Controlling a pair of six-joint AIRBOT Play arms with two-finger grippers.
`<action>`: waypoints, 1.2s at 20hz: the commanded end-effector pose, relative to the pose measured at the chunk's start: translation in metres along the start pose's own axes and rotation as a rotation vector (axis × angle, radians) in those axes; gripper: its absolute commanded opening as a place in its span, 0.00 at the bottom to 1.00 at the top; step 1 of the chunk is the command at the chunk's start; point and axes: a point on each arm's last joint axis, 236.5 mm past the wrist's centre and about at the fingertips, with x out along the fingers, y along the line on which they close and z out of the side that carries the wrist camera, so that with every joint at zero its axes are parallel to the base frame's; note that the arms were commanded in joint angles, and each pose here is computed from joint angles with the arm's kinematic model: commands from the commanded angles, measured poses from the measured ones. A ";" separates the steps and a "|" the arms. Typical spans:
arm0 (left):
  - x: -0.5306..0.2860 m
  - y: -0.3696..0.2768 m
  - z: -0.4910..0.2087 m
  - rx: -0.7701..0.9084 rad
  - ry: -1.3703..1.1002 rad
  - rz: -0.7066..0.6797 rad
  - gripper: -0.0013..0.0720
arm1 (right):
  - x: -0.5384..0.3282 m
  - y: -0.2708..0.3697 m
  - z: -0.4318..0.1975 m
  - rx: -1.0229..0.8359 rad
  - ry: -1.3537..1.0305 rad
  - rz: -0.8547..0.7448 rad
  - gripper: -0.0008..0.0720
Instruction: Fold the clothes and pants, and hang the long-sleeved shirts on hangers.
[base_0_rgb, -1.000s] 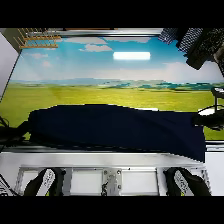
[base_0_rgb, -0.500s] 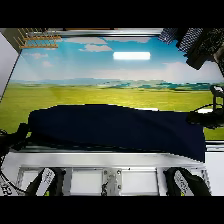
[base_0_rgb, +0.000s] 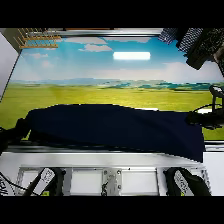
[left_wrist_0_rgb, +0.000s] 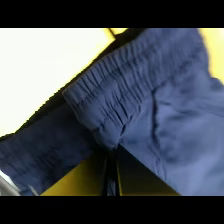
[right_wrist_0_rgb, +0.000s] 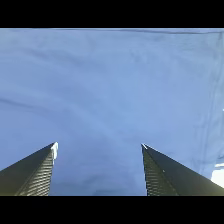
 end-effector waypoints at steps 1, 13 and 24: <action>-0.040 -0.035 0.007 0.137 -0.009 -0.060 0.03 | 0.000 0.000 -0.001 0.000 0.003 0.001 0.81; -0.053 0.074 -0.058 0.157 0.367 0.368 0.03 | 0.002 0.000 0.000 0.000 0.008 0.001 0.81; -0.040 0.105 -0.052 0.229 0.401 0.523 0.15 | 0.002 0.000 0.000 0.000 0.008 0.001 0.81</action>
